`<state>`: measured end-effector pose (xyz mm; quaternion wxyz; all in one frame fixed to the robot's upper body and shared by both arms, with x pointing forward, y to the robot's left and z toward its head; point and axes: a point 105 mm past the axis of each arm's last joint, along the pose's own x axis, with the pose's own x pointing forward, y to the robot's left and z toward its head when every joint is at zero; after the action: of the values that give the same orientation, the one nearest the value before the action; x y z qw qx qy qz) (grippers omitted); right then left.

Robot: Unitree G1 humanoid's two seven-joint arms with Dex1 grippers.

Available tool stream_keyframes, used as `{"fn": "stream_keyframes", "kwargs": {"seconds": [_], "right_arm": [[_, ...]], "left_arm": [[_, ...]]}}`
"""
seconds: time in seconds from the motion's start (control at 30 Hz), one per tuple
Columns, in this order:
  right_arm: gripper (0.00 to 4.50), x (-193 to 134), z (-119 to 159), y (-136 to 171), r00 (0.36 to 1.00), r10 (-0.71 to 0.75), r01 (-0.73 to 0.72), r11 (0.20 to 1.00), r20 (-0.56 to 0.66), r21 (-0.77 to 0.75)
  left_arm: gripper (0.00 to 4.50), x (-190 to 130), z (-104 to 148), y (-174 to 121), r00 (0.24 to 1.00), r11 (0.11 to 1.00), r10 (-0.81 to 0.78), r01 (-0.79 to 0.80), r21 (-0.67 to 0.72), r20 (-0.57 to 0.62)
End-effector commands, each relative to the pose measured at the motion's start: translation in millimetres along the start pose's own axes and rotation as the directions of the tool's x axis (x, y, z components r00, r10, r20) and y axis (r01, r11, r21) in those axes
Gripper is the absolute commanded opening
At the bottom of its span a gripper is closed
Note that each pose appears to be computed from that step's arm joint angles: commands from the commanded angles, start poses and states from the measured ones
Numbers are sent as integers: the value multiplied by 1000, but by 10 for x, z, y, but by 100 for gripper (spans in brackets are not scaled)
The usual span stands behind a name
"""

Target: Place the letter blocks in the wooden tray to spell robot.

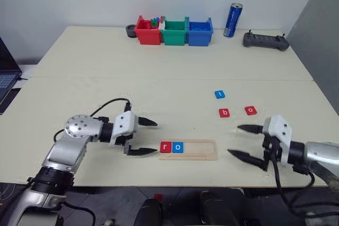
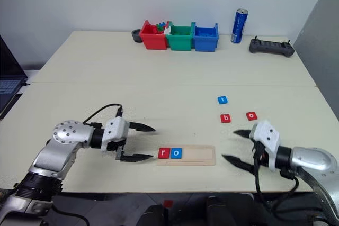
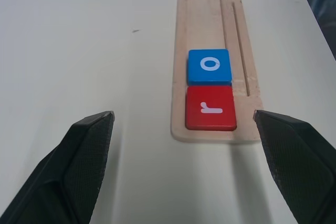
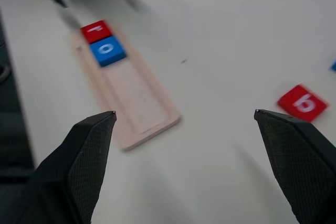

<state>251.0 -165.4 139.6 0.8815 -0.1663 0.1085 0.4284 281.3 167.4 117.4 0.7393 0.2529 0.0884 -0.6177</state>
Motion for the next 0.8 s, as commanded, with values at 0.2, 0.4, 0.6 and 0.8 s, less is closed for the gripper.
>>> {"fn": "stream_keyframes", "kwargs": {"seconds": [0.2, 0.4, 0.6, 0.8], "right_arm": [[450, 398, -52, -477, 951, -308, 308, 950, -12, 59], [450, 629, -209, -490, 908, -402, 417, 894, -114, 167], [450, 776, -268, -462, 878, -455, 477, 856, -147, 198], [450, 860, -338, -482, 857, -486, 515, 820, -173, 250]], "left_arm": [[449, -172, 279, 69, 987, 997, 81, -82, 2, 139], [449, -187, 324, -84, 987, 1000, 15, -13, -11, 163], [449, -178, 366, -126, 985, 999, -33, 34, -1, 168], [449, -156, 371, -160, 984, 996, -83, 81, 19, 155]]}}
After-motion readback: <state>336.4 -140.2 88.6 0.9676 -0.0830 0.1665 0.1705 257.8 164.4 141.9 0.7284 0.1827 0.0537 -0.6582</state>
